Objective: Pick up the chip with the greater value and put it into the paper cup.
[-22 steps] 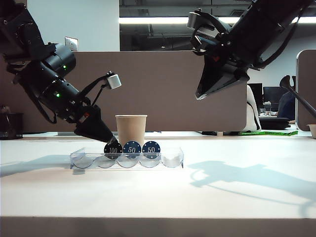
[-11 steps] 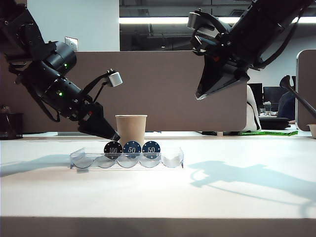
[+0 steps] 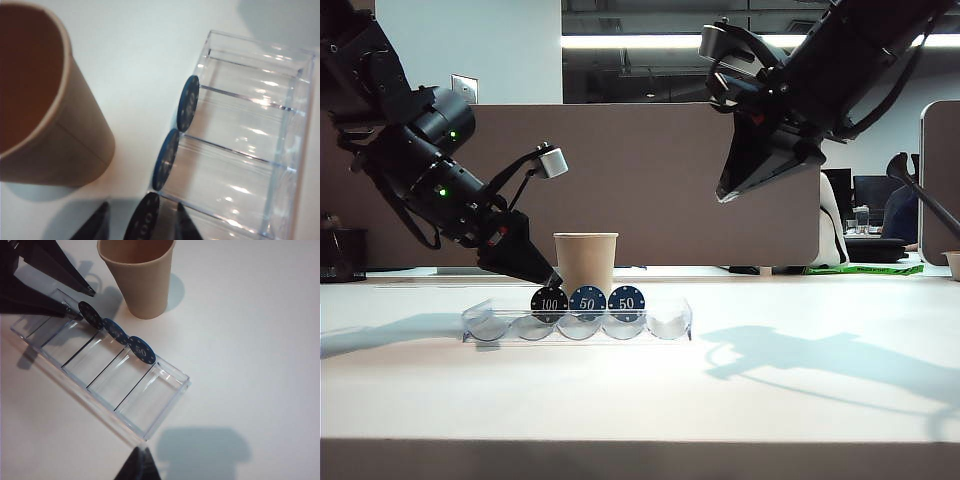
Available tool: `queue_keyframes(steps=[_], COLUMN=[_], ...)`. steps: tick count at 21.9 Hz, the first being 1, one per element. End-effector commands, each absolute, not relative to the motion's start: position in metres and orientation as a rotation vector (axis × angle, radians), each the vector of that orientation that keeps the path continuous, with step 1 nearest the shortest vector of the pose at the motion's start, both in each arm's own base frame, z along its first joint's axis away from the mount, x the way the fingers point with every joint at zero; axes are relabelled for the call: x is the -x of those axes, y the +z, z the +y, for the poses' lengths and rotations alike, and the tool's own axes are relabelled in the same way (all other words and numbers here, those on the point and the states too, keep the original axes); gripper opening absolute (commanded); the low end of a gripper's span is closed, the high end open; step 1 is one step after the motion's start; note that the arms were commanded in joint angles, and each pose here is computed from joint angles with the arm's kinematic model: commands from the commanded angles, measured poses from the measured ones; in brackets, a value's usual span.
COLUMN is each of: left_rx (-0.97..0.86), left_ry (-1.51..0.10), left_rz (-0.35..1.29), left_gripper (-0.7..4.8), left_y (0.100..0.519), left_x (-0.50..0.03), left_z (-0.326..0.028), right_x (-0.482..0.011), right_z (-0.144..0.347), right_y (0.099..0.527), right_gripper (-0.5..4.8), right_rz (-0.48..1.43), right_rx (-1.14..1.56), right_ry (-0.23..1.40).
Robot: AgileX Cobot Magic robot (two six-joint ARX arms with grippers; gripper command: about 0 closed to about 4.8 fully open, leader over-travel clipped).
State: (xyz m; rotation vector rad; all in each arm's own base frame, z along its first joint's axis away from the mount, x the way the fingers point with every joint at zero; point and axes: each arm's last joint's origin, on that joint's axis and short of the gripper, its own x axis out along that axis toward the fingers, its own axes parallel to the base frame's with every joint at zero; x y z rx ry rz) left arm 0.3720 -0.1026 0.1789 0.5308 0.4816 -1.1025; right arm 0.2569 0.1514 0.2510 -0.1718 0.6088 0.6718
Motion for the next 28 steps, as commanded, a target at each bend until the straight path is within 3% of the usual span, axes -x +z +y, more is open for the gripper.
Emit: queue_keyframes(steps=[1, 23, 26, 28], left_rx=[-0.525, -0.521, -0.532, -0.538], left_ry=[-1.107, -1.107, -1.092, -1.082], left_rz=[0.488, 0.516, 0.524, 0.529], left_gripper=[1.43, 1.42, 0.70, 0.55], left_y=[0.1781, 0.1733, 0.1730, 0.1729], left_x=[-0.3723, -0.3722, -0.3725, -0.3727], left_z=[-0.1032, -0.1030, -0.1026, -0.1024], right_x=[-0.2573, -0.2573, -0.2577, -0.2578], right_z=[0.1520, 0.1520, 0.1522, 0.1522], right_y=[0.2538, 0.2537, 0.2525, 0.2525], right_gripper=[-0.01, -0.01, -0.01, -0.01], right_rz=[0.591, 0.591, 0.596, 0.596], right_rx=[0.171, 0.171, 0.172, 0.172], right_ry=[0.676, 0.676, 0.675, 0.675])
